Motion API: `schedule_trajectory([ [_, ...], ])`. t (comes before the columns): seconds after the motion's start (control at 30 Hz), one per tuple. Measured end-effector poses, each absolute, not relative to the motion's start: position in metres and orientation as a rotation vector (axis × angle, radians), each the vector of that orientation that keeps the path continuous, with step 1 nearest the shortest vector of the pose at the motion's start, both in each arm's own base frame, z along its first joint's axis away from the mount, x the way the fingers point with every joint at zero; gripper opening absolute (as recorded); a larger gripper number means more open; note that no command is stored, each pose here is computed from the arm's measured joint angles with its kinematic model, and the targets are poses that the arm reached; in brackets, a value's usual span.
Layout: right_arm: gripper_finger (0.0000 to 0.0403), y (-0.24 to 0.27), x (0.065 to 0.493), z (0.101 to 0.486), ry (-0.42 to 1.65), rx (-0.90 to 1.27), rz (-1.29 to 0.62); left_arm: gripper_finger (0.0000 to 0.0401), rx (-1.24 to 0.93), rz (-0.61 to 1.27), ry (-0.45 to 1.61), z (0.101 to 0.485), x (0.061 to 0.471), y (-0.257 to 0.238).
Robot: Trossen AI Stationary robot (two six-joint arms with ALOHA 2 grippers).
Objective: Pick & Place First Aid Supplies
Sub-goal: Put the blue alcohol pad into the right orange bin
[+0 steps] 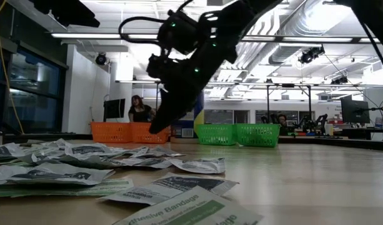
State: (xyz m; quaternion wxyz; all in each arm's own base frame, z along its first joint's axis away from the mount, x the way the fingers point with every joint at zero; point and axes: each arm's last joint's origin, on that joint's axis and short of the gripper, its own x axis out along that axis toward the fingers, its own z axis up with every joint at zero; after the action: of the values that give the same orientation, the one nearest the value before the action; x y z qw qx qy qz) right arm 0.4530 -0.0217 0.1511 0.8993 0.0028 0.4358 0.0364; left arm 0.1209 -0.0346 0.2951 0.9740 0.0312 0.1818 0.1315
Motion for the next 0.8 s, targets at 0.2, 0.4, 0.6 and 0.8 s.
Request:
schedule_trajectory([
  [0.2,0.0176,-0.021,0.47,0.136,0.972,0.004,0.088,0.0188,0.069,0.26,0.383,0.294,0.12,-0.034],
  [0.4,0.0176,-0.022,0.482,0.126,1.013,-0.007,0.043,0.0188,0.063,0.246,0.391,0.293,0.12,-0.035],
  [0.6,0.0176,-0.021,0.475,0.116,1.075,-0.032,0.001,0.0188,0.063,0.238,0.41,0.291,0.119,-0.035],
  [0.8,0.0168,-0.021,0.451,0.093,1.2,-0.003,-0.045,0.0188,0.06,0.225,0.414,0.291,0.119,-0.035],
])
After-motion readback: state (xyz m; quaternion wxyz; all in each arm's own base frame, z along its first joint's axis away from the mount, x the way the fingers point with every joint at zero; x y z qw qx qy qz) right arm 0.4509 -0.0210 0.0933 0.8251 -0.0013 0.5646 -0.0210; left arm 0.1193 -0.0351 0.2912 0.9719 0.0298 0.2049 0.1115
